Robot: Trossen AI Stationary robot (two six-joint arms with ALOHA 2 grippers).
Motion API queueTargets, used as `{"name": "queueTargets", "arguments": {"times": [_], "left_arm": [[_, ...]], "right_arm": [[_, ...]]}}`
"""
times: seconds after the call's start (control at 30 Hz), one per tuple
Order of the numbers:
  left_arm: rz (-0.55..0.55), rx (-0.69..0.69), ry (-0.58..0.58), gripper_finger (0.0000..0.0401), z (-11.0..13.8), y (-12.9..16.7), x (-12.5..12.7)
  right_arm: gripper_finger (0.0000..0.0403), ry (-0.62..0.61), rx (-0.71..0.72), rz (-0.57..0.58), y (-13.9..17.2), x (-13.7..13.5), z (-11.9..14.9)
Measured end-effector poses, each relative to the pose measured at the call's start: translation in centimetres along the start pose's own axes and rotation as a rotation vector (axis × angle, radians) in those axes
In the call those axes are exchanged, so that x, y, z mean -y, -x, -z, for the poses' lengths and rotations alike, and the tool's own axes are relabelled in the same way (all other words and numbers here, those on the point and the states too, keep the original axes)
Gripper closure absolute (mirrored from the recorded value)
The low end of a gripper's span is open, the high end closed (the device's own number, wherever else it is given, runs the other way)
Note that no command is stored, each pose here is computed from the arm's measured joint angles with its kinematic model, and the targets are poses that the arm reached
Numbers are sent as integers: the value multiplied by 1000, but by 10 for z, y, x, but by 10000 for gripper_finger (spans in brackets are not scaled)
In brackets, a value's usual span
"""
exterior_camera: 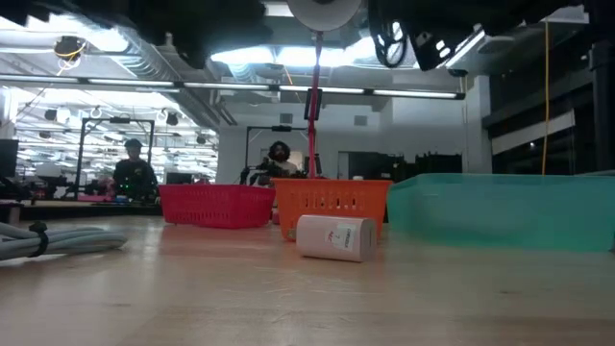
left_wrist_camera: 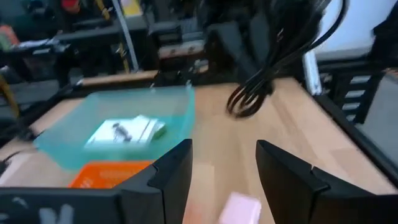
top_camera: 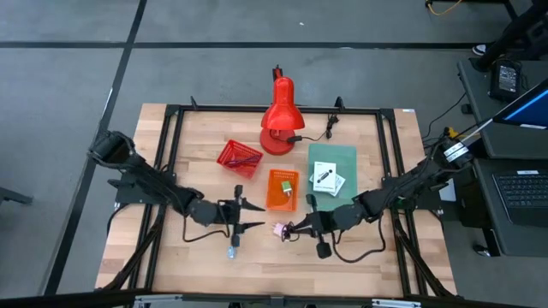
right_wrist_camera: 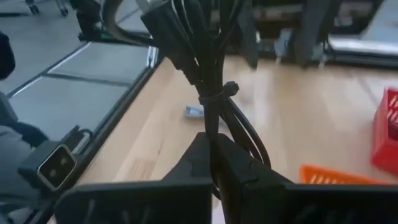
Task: Pick and place items into bin
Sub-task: Put the black USB cable into the red bin
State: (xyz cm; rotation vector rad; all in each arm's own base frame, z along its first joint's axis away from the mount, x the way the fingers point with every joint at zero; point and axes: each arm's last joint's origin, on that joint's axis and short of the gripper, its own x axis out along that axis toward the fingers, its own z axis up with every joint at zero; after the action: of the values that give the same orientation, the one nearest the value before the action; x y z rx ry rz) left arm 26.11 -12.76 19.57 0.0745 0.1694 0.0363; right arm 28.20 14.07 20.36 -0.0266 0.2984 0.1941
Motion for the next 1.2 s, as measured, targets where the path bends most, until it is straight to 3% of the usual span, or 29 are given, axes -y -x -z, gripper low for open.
{"name": "queueTargets", "arguments": {"times": [0.27, 0.5, 0.83, 1.2], "left_arm": [[76, 108, 13, 230, 3, -22, -13], [142, 154, 20, 230, -1, -36, -18], [102, 143, -18, 231, 0, -64, -28], [140, 150, -36, 254, -1, -67, -33]], "right_arm": [[403, 52, 114, 48, 1, 13, 0], [403, 44, 109, 94, -7, 27, 4], [403, 38, 111, 96, -13, 35, 9], [403, 44, 111, 93, -13, 35, 8]]}}
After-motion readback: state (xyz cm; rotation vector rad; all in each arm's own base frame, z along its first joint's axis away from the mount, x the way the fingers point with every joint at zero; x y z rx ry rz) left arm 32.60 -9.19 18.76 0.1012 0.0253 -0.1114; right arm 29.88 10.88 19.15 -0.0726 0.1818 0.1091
